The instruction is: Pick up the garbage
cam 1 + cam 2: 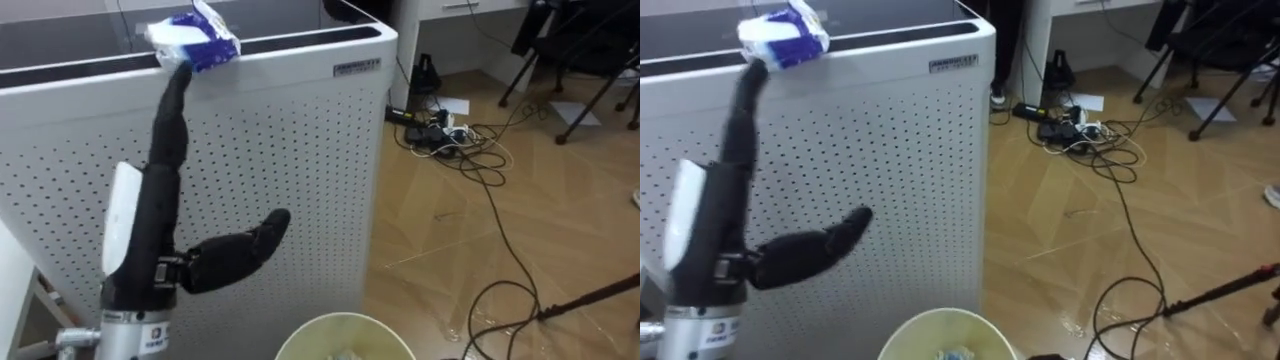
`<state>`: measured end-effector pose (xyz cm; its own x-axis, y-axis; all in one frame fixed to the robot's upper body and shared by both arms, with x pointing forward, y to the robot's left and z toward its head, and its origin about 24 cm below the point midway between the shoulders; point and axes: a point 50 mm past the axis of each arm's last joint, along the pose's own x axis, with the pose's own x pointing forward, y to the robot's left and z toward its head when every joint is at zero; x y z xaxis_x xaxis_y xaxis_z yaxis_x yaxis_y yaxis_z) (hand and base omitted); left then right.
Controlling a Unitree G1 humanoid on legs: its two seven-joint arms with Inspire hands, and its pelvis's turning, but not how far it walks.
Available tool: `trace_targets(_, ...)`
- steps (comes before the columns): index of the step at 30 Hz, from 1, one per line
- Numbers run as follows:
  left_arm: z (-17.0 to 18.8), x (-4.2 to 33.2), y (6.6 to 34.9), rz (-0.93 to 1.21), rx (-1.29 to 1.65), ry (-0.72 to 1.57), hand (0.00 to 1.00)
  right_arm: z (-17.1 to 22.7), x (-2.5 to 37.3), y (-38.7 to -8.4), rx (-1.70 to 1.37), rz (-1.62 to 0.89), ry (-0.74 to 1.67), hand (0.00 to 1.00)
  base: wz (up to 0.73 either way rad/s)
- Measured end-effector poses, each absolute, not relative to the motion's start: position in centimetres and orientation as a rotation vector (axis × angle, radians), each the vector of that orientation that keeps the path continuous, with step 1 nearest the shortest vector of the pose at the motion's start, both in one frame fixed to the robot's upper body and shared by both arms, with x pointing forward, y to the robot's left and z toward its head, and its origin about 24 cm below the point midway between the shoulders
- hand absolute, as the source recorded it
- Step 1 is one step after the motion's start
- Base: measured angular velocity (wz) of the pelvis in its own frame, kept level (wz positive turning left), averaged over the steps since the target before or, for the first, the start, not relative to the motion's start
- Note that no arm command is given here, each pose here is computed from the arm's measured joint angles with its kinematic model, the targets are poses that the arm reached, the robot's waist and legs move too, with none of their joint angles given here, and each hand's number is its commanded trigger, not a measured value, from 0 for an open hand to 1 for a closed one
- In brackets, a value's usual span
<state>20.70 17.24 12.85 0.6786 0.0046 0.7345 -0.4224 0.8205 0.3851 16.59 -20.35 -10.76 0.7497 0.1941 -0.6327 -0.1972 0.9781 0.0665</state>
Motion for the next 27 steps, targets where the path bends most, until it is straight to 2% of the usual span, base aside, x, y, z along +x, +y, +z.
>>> trace_targets(7, 14.0, 20.0, 18.3, 0.373, 0.594, -0.895, 0.0, -10.9, 16.1, -20.6, -0.022, 0.205, 0.699, 1.0, 0.06)
trace_targets(20, 16.2, 20.2, 18.3, 0.369, 0.604, -1.056, 0.0, -10.3, 16.9, -20.4, -0.026, 0.207, 0.661, 1.0, 0.07)
trace_targets(27, 16.2, 20.4, 18.1, 0.362, 0.62, -1.044, 0.0, -10.2, 17.1, -20.6, -0.053, 0.217, 0.66, 1.0, 0.09)
